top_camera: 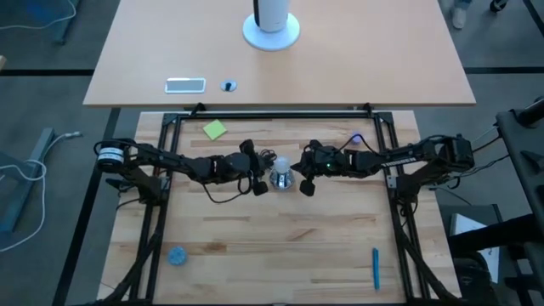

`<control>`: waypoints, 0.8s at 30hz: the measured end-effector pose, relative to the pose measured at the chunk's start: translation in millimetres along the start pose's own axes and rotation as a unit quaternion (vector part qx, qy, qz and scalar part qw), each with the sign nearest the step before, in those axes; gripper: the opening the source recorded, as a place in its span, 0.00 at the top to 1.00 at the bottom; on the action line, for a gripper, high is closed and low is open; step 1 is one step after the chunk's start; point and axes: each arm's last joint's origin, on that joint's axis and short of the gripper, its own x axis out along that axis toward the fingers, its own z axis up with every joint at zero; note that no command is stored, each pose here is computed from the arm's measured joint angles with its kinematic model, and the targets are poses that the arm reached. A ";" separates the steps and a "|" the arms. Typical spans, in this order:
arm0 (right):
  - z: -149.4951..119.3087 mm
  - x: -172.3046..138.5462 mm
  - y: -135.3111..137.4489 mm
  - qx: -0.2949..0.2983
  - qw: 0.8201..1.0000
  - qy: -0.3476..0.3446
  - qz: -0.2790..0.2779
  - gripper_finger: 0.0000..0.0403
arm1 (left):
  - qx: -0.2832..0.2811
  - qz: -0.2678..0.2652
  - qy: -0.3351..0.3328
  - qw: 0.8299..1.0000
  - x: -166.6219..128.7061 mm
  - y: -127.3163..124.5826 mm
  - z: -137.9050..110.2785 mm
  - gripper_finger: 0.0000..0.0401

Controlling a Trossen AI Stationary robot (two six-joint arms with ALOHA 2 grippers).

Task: Screw lightbulb
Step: Remove the white lightbulb from the silver lamp

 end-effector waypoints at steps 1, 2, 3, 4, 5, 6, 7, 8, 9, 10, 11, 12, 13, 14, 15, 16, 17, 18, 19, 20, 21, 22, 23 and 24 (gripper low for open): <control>-0.2 0.1 -0.3 0.000 1.000 0.001 -0.005 1.00 | 0.000 -0.003 -0.001 1.000 0.0 -0.2 0.1 1.00; -0.4 0.0 -0.7 0.000 1.000 0.002 -0.011 1.00 | 0.000 -0.008 -0.001 1.000 -0.1 -0.5 0.1 1.00; -0.4 0.0 -1.0 0.000 1.000 0.002 -0.017 1.00 | 0.000 -0.014 -0.002 1.000 -0.1 -0.9 0.2 1.00; -0.7 0.0 -1.4 0.000 1.000 0.003 -0.023 1.00 | 0.000 -0.021 -0.003 1.000 -0.1 -1.3 0.4 1.00; -0.9 0.0 -1.7 -0.001 1.000 0.004 -0.029 1.00 | 0.000 -0.030 -0.005 1.000 -0.4 -2.0 0.8 1.00; -1.0 0.0 -2.2 0.000 0.999 0.005 -0.033 1.00 | 0.000 -0.040 -0.006 0.999 -0.6 -2.8 0.9 1.00; -1.2 0.0 -2.6 0.000 0.999 0.006 -0.035 1.00 | 0.000 -0.047 -0.007 0.999 -0.7 -3.3 0.9 1.00; -1.7 0.0 -2.5 -0.001 0.999 0.008 -0.035 1.00 | 0.001 -0.051 -0.003 0.999 -1.1 -3.7 0.4 1.00; -2.0 0.0 -2.3 -0.001 0.999 0.010 -0.035 1.00 | 0.002 -0.051 0.004 0.999 -1.5 -3.9 -0.9 1.00; -3.1 -0.1 -2.0 -0.003 0.999 0.016 -0.035 1.00 | 0.001 -0.049 0.009 0.999 -1.6 -3.4 -1.6 1.00; -4.4 -1.0 -2.1 -0.004 0.999 0.024 -0.035 1.00 | 0.000 -0.039 0.013 0.999 -1.7 -2.5 -2.3 1.00; -5.8 -2.2 -2.3 -0.005 0.999 0.033 -0.035 1.00 | -0.001 -0.029 0.018 0.999 -2.5 -1.7 -2.7 1.00; -5.9 -3.5 -2.6 -0.004 0.999 0.036 -0.035 1.00 | -0.001 -0.020 0.025 0.999 -3.0 -0.9 -3.5 1.00; -5.5 -5.5 -3.0 -0.004 0.999 0.038 -0.036 1.00 | -0.001 -0.011 0.029 1.000 -3.1 -0.4 -4.1 1.00; -5.5 -7.6 -3.1 -0.006 0.999 0.042 -0.032 1.00 | -0.002 -0.004 0.031 1.000 -3.1 -0.1 -4.4 1.00; -4.8 -9.1 -2.6 -0.007 0.999 0.041 -0.020 1.00 | -0.002 0.004 0.031 1.000 -3.1 0.4 -4.5 1.00; -3.7 -9.5 -1.6 -0.006 0.999 0.037 -0.005 1.00 | -0.003 0.014 0.029 0.999 -3.1 1.0 -3.9 1.00; -2.5 -9.4 -0.8 -0.005 1.000 0.030 0.006 1.00 | -0.005 0.021 0.025 0.999 -3.0 1.6 -3.1 1.00; -1.2 -9.3 -0.2 -0.004 1.000 0.024 0.015 1.00 | -0.008 0.027 0.018 0.999 -2.4 2.7 -1.9 1.00; 0.4 -9.1 0.1 -0.004 1.000 0.015 0.018 1.00 | -0.009 0.030 0.011 0.999 -1.5 3.7 -0.8 1.00; 2.2 -8.1 0.2 -0.003 1.000 0.004 0.018 1.00 | -0.007 0.031 0.006 0.999 -0.9 4.1 0.0 1.00; 3.6 -6.9 0.3 -0.003 1.000 -0.005 0.018 1.00 | -0.006 0.032 0.001 0.999 -0.2 4.4 0.5 1.00; 3.9 -5.8 0.2 -0.002 1.000 -0.008 0.017 1.00 | -0.005 0.031 -0.003 1.000 0.4 4.2 1.1 1.00; 2.9 -4.3 0.4 -0.002 1.000 -0.006 0.017 1.00 | -0.006 0.021 -0.007 1.000 0.5 3.7 1.7 1.00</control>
